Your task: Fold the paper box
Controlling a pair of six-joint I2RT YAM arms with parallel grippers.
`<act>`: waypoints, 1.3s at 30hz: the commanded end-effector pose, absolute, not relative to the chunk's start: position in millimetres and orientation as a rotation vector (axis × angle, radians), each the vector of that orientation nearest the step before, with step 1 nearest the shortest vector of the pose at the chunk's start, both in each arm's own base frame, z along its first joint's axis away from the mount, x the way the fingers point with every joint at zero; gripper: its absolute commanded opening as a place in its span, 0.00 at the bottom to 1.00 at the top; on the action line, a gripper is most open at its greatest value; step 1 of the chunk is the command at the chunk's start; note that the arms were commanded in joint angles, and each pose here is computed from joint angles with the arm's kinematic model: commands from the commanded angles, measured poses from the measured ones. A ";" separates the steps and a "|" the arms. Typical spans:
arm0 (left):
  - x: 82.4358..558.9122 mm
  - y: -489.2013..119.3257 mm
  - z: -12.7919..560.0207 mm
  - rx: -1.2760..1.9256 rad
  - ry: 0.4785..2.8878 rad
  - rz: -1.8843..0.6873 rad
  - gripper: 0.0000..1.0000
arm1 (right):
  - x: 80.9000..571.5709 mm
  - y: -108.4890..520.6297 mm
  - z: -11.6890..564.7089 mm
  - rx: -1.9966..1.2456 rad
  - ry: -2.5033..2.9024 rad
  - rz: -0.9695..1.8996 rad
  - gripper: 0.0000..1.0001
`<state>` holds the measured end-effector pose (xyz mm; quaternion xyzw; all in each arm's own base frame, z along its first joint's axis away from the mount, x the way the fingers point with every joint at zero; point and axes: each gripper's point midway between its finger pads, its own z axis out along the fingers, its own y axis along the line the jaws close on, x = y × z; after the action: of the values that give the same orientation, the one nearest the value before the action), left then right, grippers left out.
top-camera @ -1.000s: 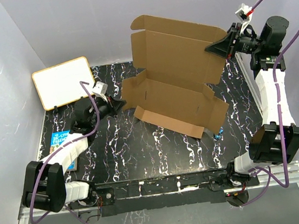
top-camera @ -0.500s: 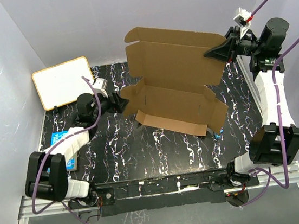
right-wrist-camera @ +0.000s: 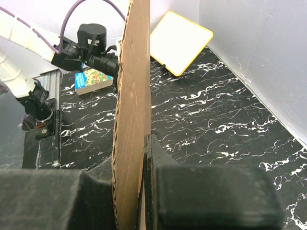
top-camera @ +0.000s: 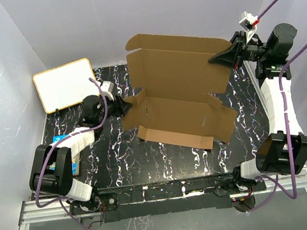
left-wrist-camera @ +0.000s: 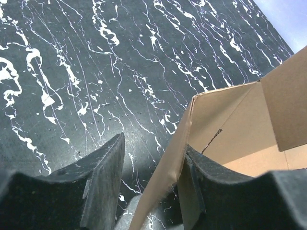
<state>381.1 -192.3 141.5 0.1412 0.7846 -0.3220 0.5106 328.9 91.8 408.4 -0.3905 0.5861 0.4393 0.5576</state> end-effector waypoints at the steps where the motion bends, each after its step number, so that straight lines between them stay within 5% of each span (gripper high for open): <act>1: 395.9 -196.1 168.4 0.368 1.821 -0.777 0.42 | 341.8 89.3 425.3 -0.843 1.387 1.013 0.08; 12: 386.3 -142.4 276.0 -0.097 1.784 -0.763 0.79 | 389.2 68.3 479.4 -0.611 1.388 0.953 0.08; 20: 336.0 -227.0 327.3 -0.198 1.616 -1.396 0.79 | 393.6 67.4 477.6 -0.471 1.385 1.042 0.08; 39: 360.2 -345.2 345.7 -0.370 1.612 -1.551 0.92 | 384.2 70.8 418.3 -0.068 1.481 1.443 0.08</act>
<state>352.1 -336.4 308.9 -0.1388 0.6806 -0.5989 0.3985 400.9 67.6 392.3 -0.0302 0.6435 0.5811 0.4973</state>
